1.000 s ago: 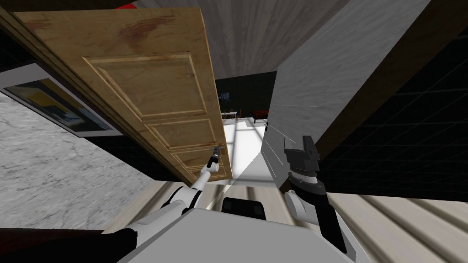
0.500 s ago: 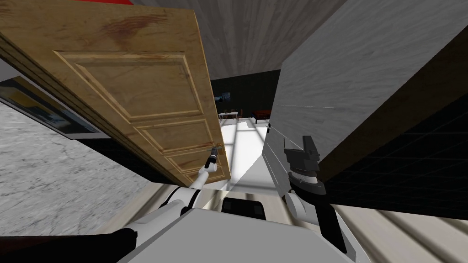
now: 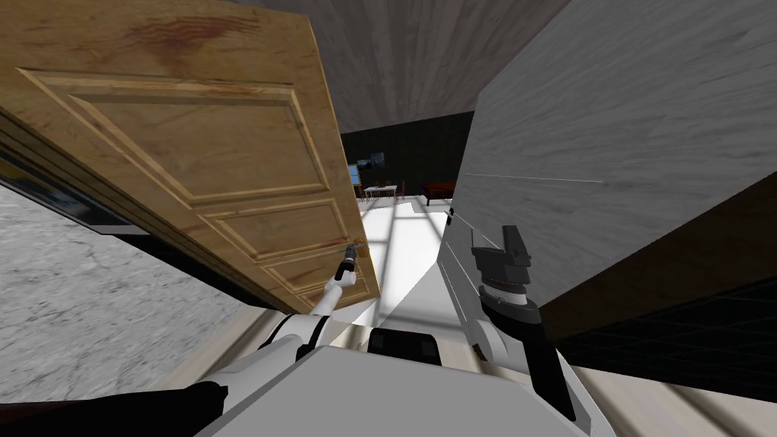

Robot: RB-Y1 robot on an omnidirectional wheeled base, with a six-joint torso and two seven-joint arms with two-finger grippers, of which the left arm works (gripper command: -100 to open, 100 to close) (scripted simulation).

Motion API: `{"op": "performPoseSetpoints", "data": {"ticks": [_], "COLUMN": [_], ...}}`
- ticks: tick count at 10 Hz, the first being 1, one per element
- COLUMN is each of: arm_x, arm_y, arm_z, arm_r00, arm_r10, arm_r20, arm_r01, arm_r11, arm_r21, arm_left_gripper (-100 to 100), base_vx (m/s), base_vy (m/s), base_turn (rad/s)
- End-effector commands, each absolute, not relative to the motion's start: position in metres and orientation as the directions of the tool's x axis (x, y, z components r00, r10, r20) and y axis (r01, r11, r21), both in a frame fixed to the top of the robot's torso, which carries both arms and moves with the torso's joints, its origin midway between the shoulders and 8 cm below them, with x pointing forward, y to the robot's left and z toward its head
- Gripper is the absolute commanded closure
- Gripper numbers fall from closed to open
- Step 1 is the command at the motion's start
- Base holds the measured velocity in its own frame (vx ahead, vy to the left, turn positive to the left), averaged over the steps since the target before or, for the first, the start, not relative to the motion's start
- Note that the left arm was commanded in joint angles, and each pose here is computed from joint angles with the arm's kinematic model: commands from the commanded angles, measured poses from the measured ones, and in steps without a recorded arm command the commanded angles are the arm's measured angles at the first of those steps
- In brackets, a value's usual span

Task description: Push the door open

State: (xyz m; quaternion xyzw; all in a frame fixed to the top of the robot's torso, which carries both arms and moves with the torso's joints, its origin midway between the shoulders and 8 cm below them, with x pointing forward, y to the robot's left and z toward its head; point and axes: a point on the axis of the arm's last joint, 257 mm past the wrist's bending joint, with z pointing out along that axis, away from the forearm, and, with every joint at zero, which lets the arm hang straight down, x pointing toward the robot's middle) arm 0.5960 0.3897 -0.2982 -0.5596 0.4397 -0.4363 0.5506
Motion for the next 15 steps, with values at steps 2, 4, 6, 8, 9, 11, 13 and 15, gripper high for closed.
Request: {"op": "performPoseSetpoints", "data": {"ticks": [2, 4, 6, 8, 9, 11, 13, 15], "arm_x": [0.590, 0.588, 0.588, 0.581, 0.579, 0.574, 0.571, 0.565], "arm_y": [0.420, 0.428, 0.428, 0.447, 0.454, 0.467, 0.476, 0.491], "arm_z": [-0.296, -0.296, -0.296, -0.295, -0.295, -0.294, -0.294, -0.293], "arm_r00": [0.284, 0.299, 0.299, 0.332, 0.344, 0.367, 0.382, 0.409], "arm_r10": [-0.959, -0.954, -0.954, -0.943, -0.939, -0.930, -0.924, -0.912], "arm_r20": [-0.001, -0.001, -0.001, -0.001, -0.001, -0.001, -0.001, 0.000], "arm_r01": [-0.007, -0.007, -0.007, -0.005, -0.005, -0.004, -0.003, -0.001], "arm_r11": [-0.001, -0.001, -0.001, -0.001, -0.001, -0.001, 0.000, 0.000], "arm_r21": [-1.000, -1.000, -1.000, -1.000, -1.000, -1.000, -1.000, -1.000], "arm_left_gripper": [100, 100, 100, 100, 100, 100, 100, 100], "base_vx": [0.192, 0.162, 0.015, 0.150, 0.159, 0.187, 0.179, 0.168], "base_vy": [-0.088, -0.070, 0.002, -0.075, -0.103, -0.082, -0.082, -0.075], "base_turn": [0.098, 0.050, -0.006, 0.067, 0.087, 0.080, 0.069, 0.057]}}
